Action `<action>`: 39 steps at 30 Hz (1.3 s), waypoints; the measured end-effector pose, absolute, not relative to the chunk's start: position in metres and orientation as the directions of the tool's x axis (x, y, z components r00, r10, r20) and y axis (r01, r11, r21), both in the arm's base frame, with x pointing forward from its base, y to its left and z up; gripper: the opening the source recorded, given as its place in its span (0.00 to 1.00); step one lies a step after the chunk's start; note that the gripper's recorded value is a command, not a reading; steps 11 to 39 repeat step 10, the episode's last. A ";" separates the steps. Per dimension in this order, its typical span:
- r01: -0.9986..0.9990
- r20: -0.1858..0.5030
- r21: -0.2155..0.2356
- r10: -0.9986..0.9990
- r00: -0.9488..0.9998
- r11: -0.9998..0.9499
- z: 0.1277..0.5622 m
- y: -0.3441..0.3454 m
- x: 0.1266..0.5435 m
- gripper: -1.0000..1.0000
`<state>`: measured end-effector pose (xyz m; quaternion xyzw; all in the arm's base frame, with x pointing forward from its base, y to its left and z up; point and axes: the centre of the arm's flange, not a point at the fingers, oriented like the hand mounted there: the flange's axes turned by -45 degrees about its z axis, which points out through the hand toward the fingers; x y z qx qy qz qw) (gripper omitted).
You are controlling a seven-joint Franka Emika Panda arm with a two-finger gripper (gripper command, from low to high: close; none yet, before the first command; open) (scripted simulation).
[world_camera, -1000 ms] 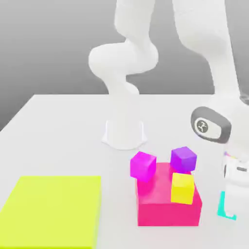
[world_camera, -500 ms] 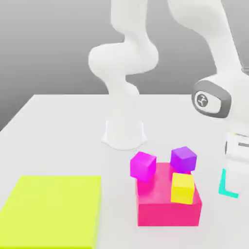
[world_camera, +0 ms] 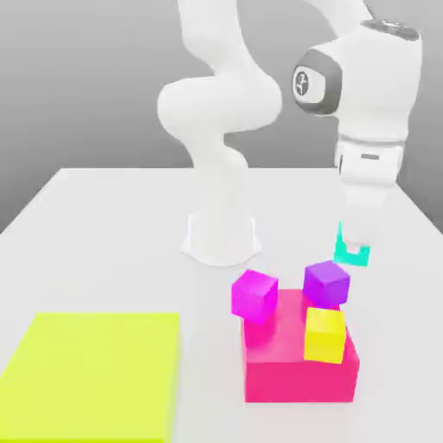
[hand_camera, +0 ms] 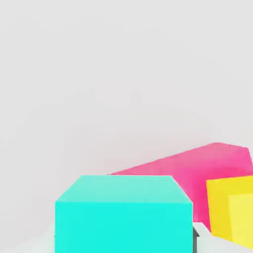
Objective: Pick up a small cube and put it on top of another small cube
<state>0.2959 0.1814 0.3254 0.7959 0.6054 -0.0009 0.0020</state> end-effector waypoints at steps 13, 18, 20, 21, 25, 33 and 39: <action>0.967 0.000 -0.002 0.967 0.253 -0.253 0.268 0.172 0.286 1.00; 0.967 0.000 -0.002 0.967 0.253 -0.253 0.268 0.172 0.286 1.00; 0.967 0.000 -0.002 0.967 0.253 -0.253 0.268 0.172 0.286 1.00; 0.967 0.000 -0.002 0.967 0.253 -0.253 0.268 0.172 0.286 1.00; 0.967 0.000 -0.002 0.967 0.253 -0.253 0.268 0.172 0.286 1.00; 0.967 0.000 -0.002 0.967 0.253 -0.253 0.268 0.172 0.286 1.00; 0.967 0.000 -0.002 0.967 0.253 -0.253 0.268 0.172 0.286 1.00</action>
